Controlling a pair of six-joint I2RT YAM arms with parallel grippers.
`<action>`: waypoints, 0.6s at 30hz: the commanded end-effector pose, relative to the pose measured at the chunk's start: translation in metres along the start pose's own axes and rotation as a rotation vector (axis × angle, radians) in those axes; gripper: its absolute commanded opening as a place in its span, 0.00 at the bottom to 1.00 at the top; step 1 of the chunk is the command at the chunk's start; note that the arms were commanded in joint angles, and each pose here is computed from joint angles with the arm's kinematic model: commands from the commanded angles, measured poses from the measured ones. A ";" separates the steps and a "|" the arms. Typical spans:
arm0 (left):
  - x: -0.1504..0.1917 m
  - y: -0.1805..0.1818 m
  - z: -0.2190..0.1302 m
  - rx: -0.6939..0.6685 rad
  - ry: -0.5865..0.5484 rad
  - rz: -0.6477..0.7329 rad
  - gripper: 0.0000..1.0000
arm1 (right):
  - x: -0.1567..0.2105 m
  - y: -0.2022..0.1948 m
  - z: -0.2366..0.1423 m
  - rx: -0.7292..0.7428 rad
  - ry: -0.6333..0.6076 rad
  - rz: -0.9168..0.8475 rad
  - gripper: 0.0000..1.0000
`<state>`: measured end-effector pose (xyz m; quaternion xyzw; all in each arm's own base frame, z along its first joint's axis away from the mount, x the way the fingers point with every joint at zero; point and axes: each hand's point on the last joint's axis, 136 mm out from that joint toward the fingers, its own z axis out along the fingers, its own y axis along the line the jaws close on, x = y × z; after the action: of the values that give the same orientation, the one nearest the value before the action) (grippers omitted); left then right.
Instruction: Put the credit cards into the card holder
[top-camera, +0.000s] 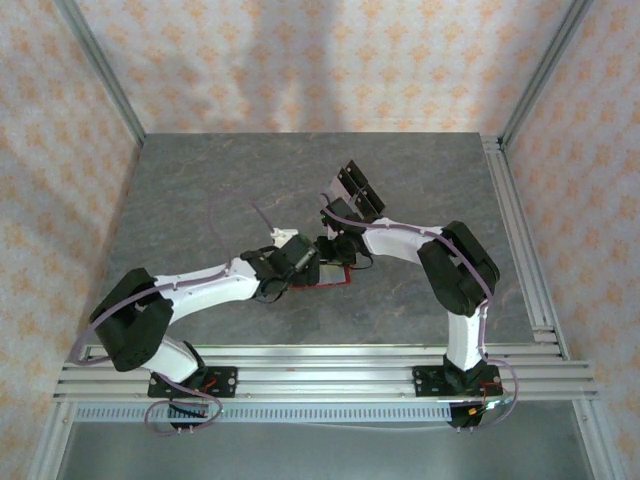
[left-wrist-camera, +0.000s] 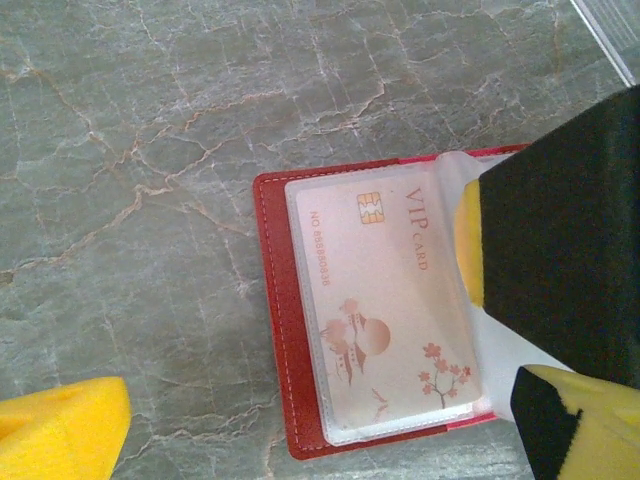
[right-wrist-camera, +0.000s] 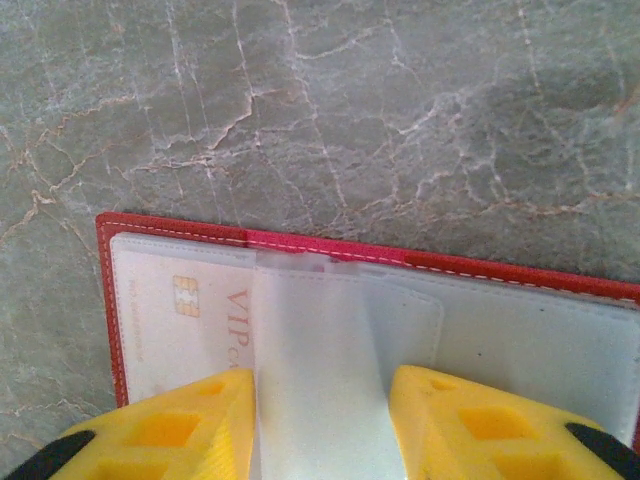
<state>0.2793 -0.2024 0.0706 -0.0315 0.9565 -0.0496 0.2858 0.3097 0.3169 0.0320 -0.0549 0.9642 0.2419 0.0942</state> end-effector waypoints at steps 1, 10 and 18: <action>0.007 -0.014 -0.009 0.075 -0.010 -0.007 1.00 | 0.023 -0.010 0.009 0.036 0.064 0.022 0.42; 0.019 -0.007 -0.011 0.069 -0.009 -0.010 1.00 | 0.023 -0.011 0.010 0.035 0.065 0.024 0.42; 0.014 -0.023 -0.003 0.080 -0.002 0.017 1.00 | 0.023 -0.010 0.009 0.028 0.061 0.029 0.42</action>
<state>0.2593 -0.2125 0.0611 -0.0182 0.9580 -0.0761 0.2761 0.3095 0.3208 0.0331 -0.0526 0.9617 0.2519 0.0949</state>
